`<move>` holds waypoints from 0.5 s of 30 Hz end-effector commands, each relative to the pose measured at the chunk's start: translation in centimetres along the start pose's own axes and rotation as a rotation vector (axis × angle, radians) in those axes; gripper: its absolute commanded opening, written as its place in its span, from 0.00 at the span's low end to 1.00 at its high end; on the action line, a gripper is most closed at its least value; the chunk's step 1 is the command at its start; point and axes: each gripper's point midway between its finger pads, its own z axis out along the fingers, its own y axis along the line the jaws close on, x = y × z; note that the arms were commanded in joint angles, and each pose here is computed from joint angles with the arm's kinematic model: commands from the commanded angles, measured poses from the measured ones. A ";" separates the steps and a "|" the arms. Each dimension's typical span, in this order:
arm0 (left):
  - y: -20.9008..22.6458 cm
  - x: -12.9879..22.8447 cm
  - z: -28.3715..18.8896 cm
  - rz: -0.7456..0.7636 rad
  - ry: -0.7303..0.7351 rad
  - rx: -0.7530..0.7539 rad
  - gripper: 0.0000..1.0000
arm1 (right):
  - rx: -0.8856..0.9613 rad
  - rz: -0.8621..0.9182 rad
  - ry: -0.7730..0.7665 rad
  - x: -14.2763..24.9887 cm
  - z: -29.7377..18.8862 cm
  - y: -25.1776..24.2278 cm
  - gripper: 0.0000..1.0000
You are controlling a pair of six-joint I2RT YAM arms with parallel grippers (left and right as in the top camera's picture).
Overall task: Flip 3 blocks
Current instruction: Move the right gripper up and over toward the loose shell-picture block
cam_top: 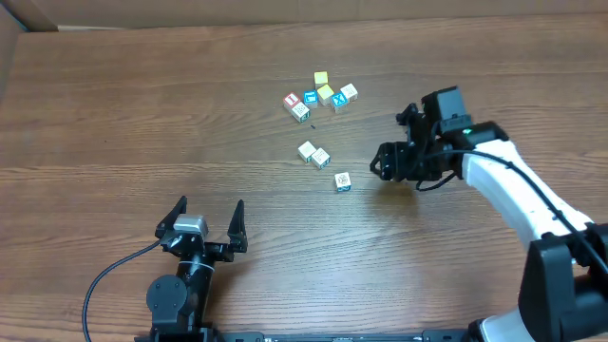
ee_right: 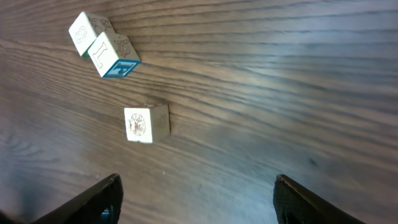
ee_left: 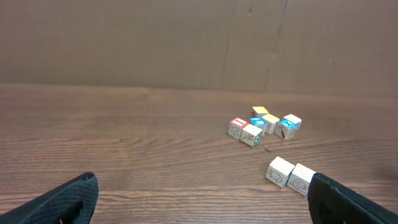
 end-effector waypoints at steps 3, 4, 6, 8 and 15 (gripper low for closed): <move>-0.2 0.1 0.0 0.023 -0.002 0.009 1.00 | 0.043 -0.038 0.014 1.0 2.3 -0.4 0.80; -0.2 0.1 0.0 0.023 -0.002 0.009 1.00 | 0.048 -0.043 0.011 1.1 2.5 -0.4 0.81; -0.2 0.1 0.0 0.023 -0.002 0.009 1.00 | 0.050 -0.048 0.008 1.2 2.7 -0.5 0.82; -0.2 0.1 0.0 0.023 -0.002 0.009 1.00 | 0.051 -0.048 0.010 1.4 2.9 -0.6 0.82; -0.2 0.1 0.0 0.023 -0.002 0.009 1.00 | 0.137 -0.054 -0.028 0.8 3.0 -2.2 0.84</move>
